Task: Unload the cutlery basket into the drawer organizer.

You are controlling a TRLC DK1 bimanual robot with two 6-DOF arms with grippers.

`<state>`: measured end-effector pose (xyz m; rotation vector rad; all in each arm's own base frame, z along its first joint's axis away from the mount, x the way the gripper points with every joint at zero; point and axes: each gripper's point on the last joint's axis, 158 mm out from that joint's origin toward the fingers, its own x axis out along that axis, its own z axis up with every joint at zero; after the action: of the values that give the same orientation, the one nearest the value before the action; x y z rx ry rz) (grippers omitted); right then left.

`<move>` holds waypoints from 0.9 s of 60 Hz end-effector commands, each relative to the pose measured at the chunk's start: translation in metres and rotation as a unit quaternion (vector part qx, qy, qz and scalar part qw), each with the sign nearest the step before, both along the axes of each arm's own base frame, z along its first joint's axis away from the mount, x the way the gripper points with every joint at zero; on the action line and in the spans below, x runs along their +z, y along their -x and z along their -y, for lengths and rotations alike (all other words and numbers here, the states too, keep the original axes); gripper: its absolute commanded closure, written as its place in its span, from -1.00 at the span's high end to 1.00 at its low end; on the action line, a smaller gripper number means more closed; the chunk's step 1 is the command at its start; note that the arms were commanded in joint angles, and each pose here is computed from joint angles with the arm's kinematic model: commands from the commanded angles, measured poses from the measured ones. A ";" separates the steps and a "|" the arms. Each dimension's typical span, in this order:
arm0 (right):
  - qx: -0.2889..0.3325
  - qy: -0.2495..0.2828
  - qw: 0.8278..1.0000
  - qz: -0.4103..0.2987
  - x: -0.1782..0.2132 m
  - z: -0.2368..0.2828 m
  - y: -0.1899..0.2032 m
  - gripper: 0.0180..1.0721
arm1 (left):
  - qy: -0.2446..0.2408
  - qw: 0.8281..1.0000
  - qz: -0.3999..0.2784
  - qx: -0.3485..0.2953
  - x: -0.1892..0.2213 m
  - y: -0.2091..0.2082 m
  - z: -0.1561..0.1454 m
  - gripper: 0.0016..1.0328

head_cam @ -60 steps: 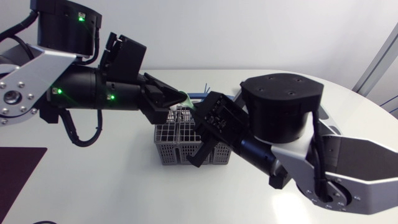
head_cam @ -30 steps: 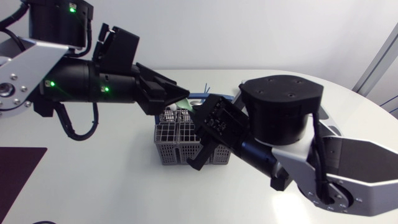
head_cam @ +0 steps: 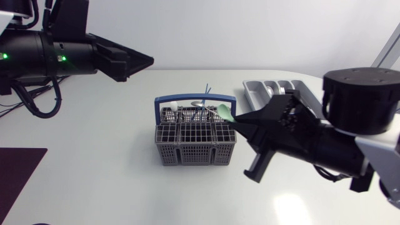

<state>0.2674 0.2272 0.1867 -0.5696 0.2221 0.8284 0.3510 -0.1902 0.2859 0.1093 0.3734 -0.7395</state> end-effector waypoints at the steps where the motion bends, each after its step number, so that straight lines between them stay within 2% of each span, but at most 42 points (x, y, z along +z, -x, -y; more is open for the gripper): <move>1: 0.001 0.011 1.000 -0.008 0.002 0.022 0.000 -0.81 | -0.033 0.999 0.006 0.016 -0.013 -0.006 -0.011 0.91; 14: 0.010 0.053 0.998 -0.043 -0.015 0.082 -0.008 -0.84 | -0.082 0.996 0.001 0.040 -0.046 -0.008 -0.030 0.91; 29: 0.016 0.105 0.991 -0.078 -0.057 0.156 -0.033 -0.89 | -0.095 0.994 -0.001 0.053 -0.061 -0.004 -0.047 0.91; 43: 0.016 0.143 0.985 -0.099 -0.095 0.221 -0.061 -0.89 | -0.099 0.994 -0.003 0.050 -0.069 0.001 -0.048 0.91; 54: 0.026 0.176 0.978 -0.109 -0.113 0.252 -0.077 -0.89 | -0.099 0.994 -0.003 0.048 -0.070 0.001 -0.046 0.91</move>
<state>0.3365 -0.0143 0.0786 -0.7530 0.5733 0.8779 0.3526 -0.1454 0.2197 0.2601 0.4619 -0.6039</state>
